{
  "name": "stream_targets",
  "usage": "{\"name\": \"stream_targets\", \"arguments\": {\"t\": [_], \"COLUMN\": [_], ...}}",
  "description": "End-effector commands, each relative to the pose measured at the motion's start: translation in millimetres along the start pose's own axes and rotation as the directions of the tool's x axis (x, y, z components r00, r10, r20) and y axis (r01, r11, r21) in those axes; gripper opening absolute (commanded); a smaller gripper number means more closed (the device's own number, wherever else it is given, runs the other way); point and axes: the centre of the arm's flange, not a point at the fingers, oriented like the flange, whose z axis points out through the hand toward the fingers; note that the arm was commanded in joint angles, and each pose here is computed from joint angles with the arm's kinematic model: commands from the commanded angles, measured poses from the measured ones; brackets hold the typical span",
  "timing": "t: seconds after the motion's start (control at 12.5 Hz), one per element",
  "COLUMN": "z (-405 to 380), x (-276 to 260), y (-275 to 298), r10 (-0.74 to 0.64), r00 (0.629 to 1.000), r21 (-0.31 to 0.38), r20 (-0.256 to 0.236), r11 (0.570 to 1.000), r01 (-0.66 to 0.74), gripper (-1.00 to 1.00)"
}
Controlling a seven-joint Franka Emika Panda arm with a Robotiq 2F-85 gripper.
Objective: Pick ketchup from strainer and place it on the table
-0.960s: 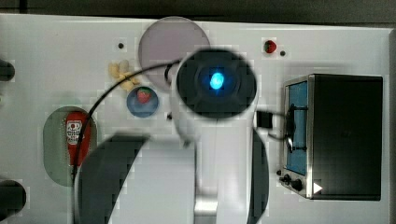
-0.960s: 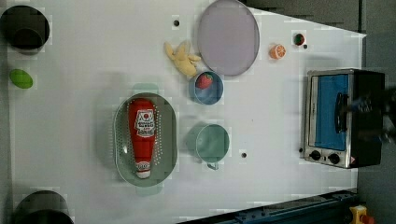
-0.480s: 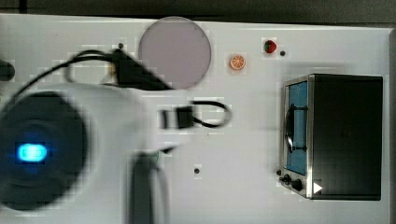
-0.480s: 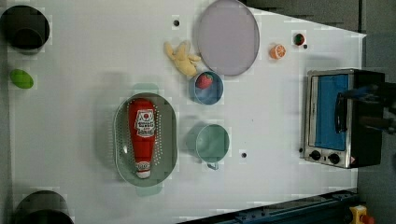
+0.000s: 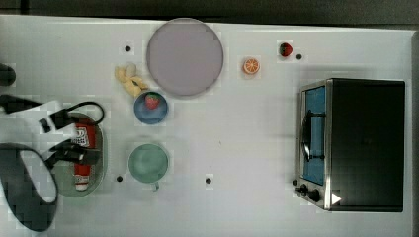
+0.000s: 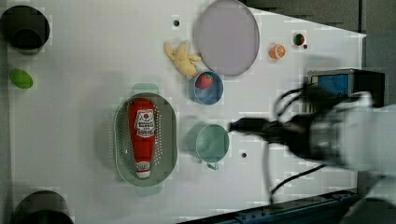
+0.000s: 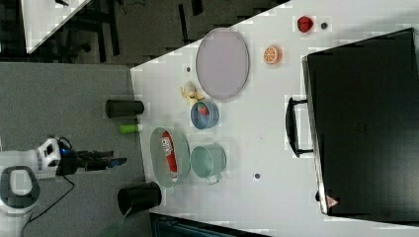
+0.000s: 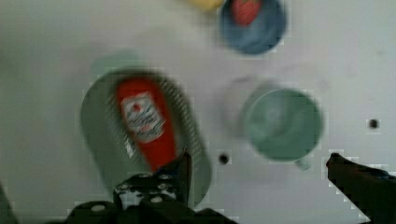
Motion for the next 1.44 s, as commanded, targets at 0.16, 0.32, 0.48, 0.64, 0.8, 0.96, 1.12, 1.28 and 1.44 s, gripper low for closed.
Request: {"name": "stream_targets", "arguments": {"t": [0.16, 0.32, 0.48, 0.64, 0.8, 0.96, 1.12, 1.28, 1.44], "z": [41, 77, 114, 148, 181, 210, 234, 257, 279], "x": [-27, -38, -41, -42, -44, -44, -43, -42, -39], "y": [-40, -55, -60, -60, -60, -65, -70, -71, -68], "r10": [-0.06, -0.111, -0.154, -0.193, -0.226, -0.23, -0.224, -0.224, -0.212], "r00": [0.998, 0.994, 0.987, 0.978, 0.971, 0.972, 0.974, 0.974, 0.977], "r21": [0.029, 0.061, 0.092, 0.117, 0.136, 0.183, 0.235, 0.263, 0.264], "r20": [0.021, 0.002, -0.049, -0.082, -0.077, -0.055, -0.039, -0.018, 0.013], "r11": [0.998, 0.992, 0.983, 0.972, 0.962, 0.954, 0.945, 0.939, 0.943], "r01": [0.059, 0.111, 0.158, 0.202, 0.235, 0.237, 0.227, 0.221, 0.202], "gripper": [1.0, 1.0, 1.0, 1.0, 1.0, 1.0, 1.0, 1.0, 1.0]}}
